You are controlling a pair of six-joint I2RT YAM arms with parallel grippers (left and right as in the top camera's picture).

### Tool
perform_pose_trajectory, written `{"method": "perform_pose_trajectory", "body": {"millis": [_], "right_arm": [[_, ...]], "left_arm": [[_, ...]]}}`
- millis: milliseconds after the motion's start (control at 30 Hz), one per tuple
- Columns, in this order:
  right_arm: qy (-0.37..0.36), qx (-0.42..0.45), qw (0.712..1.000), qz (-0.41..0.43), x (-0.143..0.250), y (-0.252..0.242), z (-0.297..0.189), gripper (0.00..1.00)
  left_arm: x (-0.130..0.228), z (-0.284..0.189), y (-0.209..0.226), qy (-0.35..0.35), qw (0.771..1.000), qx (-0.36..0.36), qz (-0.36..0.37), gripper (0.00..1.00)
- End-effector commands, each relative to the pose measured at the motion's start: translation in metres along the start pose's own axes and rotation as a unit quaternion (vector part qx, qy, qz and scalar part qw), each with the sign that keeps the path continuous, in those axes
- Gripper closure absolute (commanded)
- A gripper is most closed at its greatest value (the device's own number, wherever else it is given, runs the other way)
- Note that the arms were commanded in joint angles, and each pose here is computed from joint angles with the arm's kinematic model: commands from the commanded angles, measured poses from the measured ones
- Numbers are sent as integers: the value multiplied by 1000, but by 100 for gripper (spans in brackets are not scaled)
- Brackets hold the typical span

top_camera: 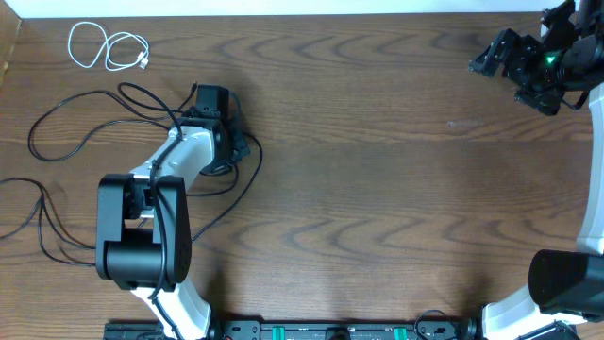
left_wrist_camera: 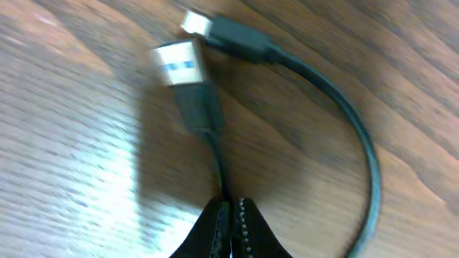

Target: Untangle cables

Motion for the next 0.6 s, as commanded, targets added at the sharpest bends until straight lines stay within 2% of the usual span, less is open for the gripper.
{"method": "perform_pose_trajectory", "body": {"millis": [0, 267, 433, 500, 567], "right_arm": [[-10, -5, 1000, -14, 0, 6, -7, 1], [-9, -5, 1000, -14, 0, 6, -7, 1], [-9, -5, 1000, -14, 0, 6, -7, 1], [-9, -5, 1000, -14, 0, 6, -7, 1], [-9, -6, 1000, -14, 0, 6, -7, 1]], "left_arm": [[4, -22, -8, 12, 998, 55, 12, 93], [5, -47, -16, 13, 994, 109, 15, 92], [5, -45, -7, 2, 998, 61, 11, 91], [3, -43, 0, -24, 999, 18, 10, 76], [1, -41, 8, -45, 999, -24, 10, 69]]}}
Point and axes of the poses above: each gripper's point midway between its finger pads, its own z axis out along the fingers, its own y axis along the line the jaws close on, x = y × z, the point moved 10 cm from there along -z, back along the fingers, and after that the axes turned 14 degrees about -z, right-handed, at the moved point
